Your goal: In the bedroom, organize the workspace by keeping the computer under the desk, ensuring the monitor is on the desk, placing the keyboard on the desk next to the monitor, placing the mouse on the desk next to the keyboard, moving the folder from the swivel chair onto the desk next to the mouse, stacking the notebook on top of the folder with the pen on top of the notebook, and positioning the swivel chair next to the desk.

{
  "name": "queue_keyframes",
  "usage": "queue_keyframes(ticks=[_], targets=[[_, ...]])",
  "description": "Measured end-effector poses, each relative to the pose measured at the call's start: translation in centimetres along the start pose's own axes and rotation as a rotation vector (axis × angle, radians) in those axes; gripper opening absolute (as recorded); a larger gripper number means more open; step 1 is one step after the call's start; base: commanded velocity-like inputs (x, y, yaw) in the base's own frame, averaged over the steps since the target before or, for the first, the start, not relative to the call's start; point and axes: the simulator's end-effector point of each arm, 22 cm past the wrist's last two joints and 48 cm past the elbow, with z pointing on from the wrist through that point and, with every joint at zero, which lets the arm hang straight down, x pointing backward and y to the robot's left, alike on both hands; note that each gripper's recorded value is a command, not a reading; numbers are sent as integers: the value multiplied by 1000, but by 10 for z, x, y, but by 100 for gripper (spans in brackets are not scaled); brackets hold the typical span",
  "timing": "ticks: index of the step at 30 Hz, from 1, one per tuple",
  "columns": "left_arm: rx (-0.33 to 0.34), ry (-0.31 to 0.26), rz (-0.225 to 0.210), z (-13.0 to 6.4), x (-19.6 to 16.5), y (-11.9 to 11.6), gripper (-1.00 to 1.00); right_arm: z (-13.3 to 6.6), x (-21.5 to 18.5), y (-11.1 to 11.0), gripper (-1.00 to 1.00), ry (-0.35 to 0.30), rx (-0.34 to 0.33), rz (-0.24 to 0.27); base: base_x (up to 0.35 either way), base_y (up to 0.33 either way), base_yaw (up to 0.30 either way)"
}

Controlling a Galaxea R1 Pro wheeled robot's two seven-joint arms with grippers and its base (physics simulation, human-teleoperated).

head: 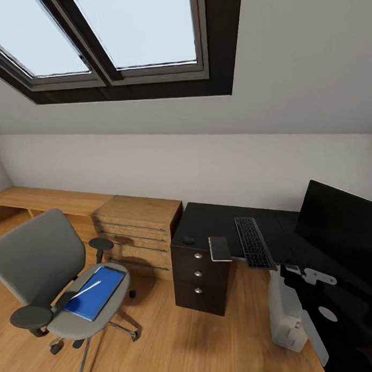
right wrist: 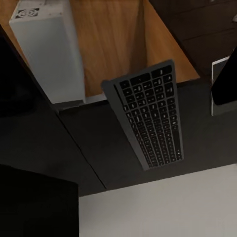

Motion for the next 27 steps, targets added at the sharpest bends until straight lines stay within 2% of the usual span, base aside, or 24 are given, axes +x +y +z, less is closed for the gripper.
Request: queue_keyframes(ticks=[10,27], targets=[[5,-13,-1,1,-5,-2,100,-1,-8,-1,100,-16,1,7,159,-145,89],[11,-27,-3,1,-11,-5,100,-3,-15,-1,100,-28,0,16,10,-9,-55]])
